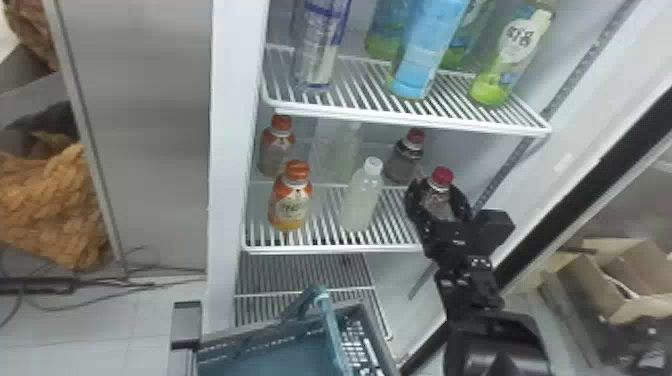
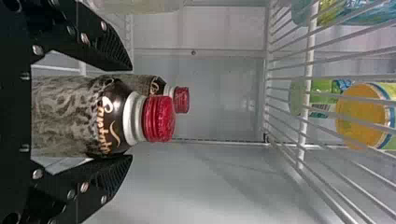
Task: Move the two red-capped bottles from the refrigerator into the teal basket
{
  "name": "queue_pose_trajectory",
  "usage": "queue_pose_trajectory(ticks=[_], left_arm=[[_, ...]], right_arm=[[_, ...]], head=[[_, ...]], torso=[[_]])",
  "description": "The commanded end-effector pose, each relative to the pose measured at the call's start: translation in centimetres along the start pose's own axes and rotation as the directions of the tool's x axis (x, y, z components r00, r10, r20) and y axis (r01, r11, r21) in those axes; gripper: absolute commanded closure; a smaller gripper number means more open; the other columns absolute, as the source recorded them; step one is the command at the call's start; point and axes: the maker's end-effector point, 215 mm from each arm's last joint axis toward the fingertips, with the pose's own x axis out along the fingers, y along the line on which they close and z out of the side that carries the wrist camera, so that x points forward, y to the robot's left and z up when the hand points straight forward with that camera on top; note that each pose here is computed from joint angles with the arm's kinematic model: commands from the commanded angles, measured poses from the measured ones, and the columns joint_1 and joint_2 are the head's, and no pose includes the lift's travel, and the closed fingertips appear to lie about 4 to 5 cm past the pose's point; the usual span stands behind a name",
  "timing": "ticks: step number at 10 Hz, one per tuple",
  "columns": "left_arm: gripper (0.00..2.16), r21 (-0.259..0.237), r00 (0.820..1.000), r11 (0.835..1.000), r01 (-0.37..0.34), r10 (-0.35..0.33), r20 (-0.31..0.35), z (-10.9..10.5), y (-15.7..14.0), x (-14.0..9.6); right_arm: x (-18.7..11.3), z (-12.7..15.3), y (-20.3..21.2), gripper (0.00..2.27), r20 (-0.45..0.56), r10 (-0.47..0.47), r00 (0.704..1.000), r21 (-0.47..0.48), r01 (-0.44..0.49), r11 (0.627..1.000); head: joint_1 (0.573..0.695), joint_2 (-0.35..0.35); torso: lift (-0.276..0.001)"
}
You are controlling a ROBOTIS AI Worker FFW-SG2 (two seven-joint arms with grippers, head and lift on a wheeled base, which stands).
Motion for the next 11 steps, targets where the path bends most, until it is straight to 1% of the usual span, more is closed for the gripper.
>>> queue_pose_trajectory(ticks=[1,2,5,7,8,9,11], left_arm=[[1.13,0.0,1.0,1.0,0.0,0.0,0.0,0.0,0.0,0.0],[1.13,0.0,1.0,1.0,0.0,0.0,0.0,0.0,0.0,0.0],[1.13,0.003,1.0,1.0,0.0,0.0,0.002,0.2,0.0,0.0],[1.13,0.005,1.0,1.0,0.001,-0.001,0.004,0.4,-0.1,0.0],[1.13,0.006,1.0,1.0,0.003,-0.003,0.007,0.4,-0.1,0.0],[1.13,0.009,1.0,1.0,0.003,-0.003,0.007,0.5,-0.2,0.0],[1.13,0.011,1.0,1.0,0.0,0.0,0.009,0.6,-0.1,0.0]], right_arm=[[-0.5,0.2,-0.2,0.67,0.004,-0.012,1.0,0.005,0.012,1.0],[-0.9,0.1,-0.2,0.67,0.0,-0.013,1.0,0.015,0.013,1.0],[-2.1,1.5,-0.3,0.67,0.008,-0.007,1.0,0.025,0.007,1.0],[-3.5,4.0,0.6,0.67,0.023,0.02,1.0,0.045,-0.021,0.999],[-4.3,5.6,1.3,0.67,0.046,0.035,0.998,0.041,-0.037,0.998],[-5.4,6.5,1.8,0.67,0.05,0.048,0.998,0.059,-0.05,0.997],[-8.3,7.2,2.9,0.67,0.031,0.078,0.996,0.095,-0.081,0.992]], head=[[0.695,-0.35],[0.695,-0.35],[0.695,-0.35],[0.695,-0.35],[0.695,-0.35],[0.695,-0.35],[0.695,-0.35]], torso=[[-0.228],[-0.228],[-0.228],[-0.228],[-0.228],[-0.228],[-0.228]])
